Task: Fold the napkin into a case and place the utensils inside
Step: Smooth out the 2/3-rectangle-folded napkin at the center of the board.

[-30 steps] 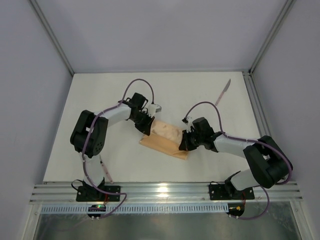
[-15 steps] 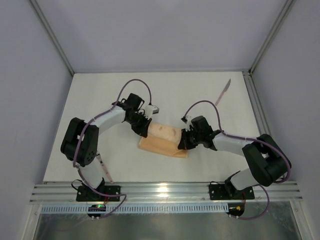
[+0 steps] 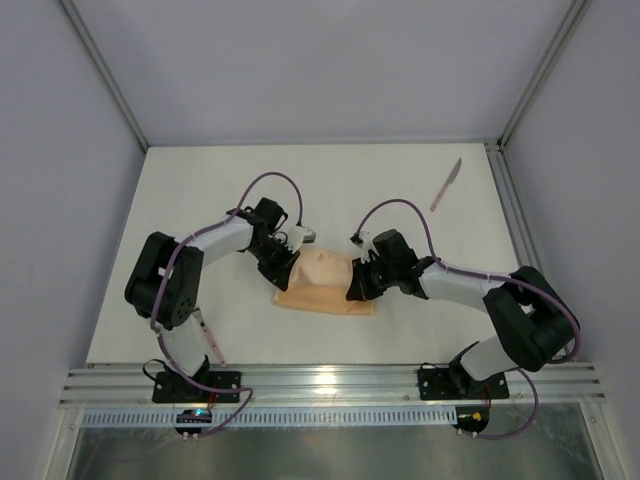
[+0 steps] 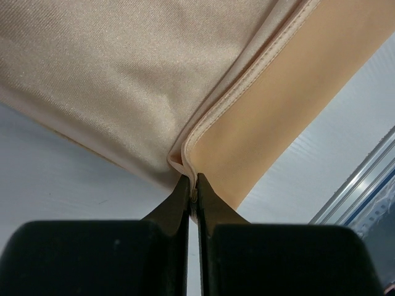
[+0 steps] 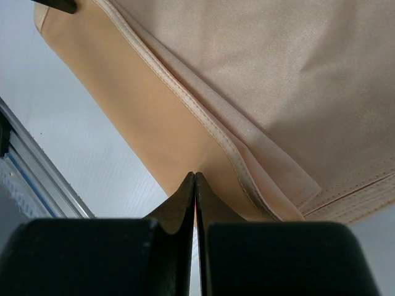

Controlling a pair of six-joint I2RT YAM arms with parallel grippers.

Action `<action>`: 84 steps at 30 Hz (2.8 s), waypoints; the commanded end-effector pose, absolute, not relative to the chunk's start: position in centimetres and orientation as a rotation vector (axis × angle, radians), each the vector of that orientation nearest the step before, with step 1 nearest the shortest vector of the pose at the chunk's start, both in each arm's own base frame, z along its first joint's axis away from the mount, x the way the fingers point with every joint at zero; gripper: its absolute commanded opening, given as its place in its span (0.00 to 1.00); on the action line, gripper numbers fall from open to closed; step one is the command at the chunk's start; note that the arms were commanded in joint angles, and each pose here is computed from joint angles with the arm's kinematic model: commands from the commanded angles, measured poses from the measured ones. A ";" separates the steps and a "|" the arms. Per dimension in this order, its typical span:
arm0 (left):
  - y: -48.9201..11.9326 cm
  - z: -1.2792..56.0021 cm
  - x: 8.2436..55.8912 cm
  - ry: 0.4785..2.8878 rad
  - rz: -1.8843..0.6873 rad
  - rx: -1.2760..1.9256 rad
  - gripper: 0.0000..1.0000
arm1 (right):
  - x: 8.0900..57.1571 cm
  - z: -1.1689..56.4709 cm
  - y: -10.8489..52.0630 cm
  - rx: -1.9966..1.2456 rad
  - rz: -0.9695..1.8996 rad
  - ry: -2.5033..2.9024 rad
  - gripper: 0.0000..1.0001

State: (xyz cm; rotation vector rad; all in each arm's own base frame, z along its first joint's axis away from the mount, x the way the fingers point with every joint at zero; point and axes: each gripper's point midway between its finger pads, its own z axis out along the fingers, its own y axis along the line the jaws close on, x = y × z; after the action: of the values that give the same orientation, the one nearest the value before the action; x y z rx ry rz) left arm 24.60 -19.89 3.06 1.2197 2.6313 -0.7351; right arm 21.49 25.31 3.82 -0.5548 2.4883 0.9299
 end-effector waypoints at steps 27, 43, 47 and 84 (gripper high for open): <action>-21.9 7.7 30.1 2.343 -0.621 1.139 0.43 | 22.6 0.2 21.5 -0.103 0.881 2.521 0.04; -22.9 5.4 26.1 2.320 -0.462 1.370 0.09 | 25.6 1.2 22.0 -0.174 0.853 2.481 0.04; -22.8 3.6 26.7 2.367 -0.425 1.395 0.08 | 26.7 1.2 21.8 -0.199 0.844 2.476 0.04; -23.4 0.3 25.0 2.532 -0.543 1.391 0.04 | 31.7 2.6 16.8 0.204 0.806 2.226 0.04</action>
State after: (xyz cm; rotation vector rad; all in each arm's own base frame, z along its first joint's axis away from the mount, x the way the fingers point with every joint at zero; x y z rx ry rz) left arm 26.44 -24.05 1.97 1.3844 2.4382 -0.5183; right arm 30.35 18.35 1.96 0.1513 2.2885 0.8960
